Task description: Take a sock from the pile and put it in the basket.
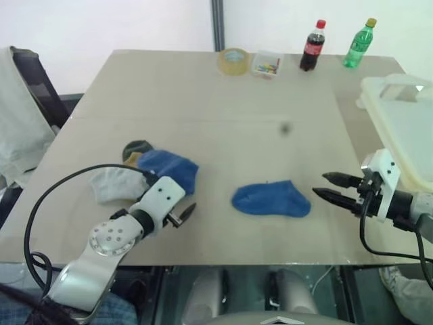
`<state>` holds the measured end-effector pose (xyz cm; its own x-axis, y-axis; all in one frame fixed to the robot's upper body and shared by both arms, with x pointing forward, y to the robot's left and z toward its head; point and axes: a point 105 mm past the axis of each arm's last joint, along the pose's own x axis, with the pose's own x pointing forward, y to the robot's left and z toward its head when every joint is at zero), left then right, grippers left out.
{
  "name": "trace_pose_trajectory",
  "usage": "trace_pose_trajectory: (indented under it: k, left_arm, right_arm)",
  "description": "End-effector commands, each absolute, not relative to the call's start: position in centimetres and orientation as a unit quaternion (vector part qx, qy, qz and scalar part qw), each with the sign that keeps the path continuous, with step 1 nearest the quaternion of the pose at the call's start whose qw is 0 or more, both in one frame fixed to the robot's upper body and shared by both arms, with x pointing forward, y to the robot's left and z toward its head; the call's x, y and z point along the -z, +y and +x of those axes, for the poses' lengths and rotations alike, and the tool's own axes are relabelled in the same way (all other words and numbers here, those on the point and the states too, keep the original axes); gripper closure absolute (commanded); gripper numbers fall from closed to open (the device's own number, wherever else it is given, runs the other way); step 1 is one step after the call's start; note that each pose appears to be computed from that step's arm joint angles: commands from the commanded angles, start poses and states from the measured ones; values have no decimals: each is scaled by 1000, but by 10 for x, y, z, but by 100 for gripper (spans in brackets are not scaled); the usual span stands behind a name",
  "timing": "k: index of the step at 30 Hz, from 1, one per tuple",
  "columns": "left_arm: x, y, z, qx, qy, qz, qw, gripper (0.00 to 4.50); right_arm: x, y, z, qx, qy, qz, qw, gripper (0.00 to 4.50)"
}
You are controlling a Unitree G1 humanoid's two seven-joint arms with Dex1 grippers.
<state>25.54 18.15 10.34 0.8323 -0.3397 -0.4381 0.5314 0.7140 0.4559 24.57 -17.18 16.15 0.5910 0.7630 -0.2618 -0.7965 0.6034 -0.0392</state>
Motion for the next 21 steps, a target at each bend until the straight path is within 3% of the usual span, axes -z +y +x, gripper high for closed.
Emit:
trace_pose_trajectory:
  k: [1, 4, 8, 10, 12, 21]
  left_arm:
    - [-96, 178, 254, 250, 164, 298, 906, 32]
    - [-96, 180, 257, 246, 159, 300, 908, 124]
    - [-95, 179, 260, 248, 152, 303, 907, 280]
    - [-94, 180, 260, 248, 152, 301, 908, 382]
    - [-93, 180, 260, 247, 152, 300, 909, 448]
    - [-92, 178, 261, 248, 150, 300, 909, 448]
  right_arm:
    - [-180, -165, 228, -489, 65, -81, 866, 207]
    - [-184, -162, 217, -520, 63, -69, 849, 207]
    - [-185, -161, 213, -533, 63, -67, 841, 207]
    - [-187, -161, 213, -533, 59, -65, 841, 207]
    - [-188, -161, 214, -533, 54, -64, 842, 207]
    - [-186, -158, 216, -531, 50, -66, 843, 207]
